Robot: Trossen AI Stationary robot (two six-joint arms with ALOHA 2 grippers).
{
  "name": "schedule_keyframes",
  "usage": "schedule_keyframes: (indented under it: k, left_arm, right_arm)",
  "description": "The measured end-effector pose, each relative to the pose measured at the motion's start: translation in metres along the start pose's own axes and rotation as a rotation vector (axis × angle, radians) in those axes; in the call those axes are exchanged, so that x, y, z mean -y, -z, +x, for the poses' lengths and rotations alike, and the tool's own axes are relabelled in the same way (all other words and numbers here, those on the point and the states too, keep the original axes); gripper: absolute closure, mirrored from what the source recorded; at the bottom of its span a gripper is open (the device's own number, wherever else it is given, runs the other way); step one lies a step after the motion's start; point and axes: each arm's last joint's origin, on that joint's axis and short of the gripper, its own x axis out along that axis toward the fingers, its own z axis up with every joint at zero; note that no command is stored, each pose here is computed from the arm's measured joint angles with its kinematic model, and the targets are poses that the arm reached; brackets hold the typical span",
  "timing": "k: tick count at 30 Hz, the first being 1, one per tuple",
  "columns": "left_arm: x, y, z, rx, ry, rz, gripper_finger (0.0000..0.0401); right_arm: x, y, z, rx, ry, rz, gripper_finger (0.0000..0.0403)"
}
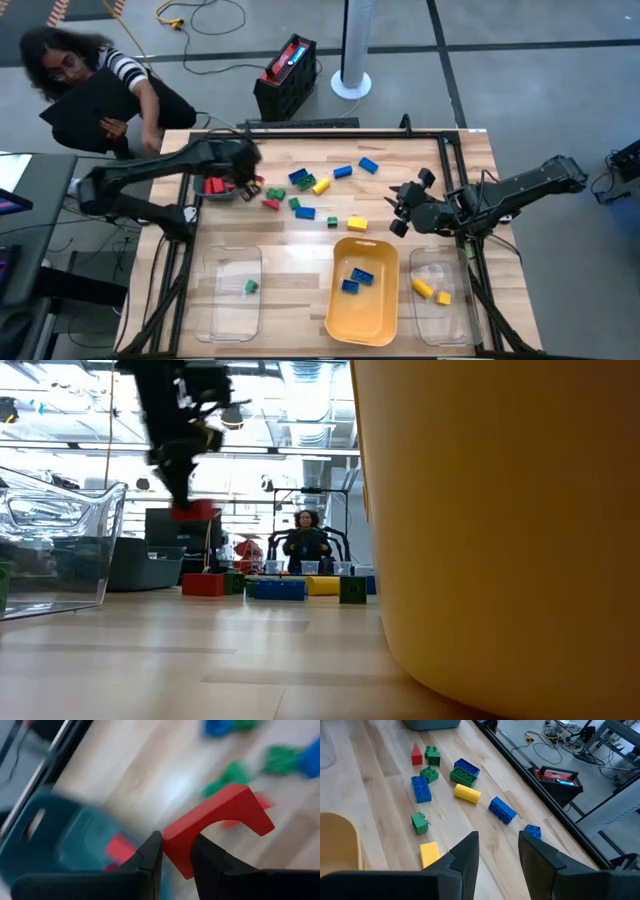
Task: Sort blocks
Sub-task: Put the red wooden block into the green bin
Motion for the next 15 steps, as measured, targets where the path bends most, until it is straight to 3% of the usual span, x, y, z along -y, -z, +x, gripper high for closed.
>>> schedule_keyframes:
  k: [8, 15]
  left_arm:
    - [-0.047, 0.047, 0.022, -0.099, -0.116, -0.234, 0.0332]
    - [-0.059, 0.067, 0.041, -0.198, -0.177, -0.296, 0.0332]
  right_arm:
    - [0.004, -0.001, 0.004, -0.006, 0.025, 0.016, 0.0251]
    - [0.004, -0.001, 0.004, -0.005, 0.023, 0.016, 0.0251]
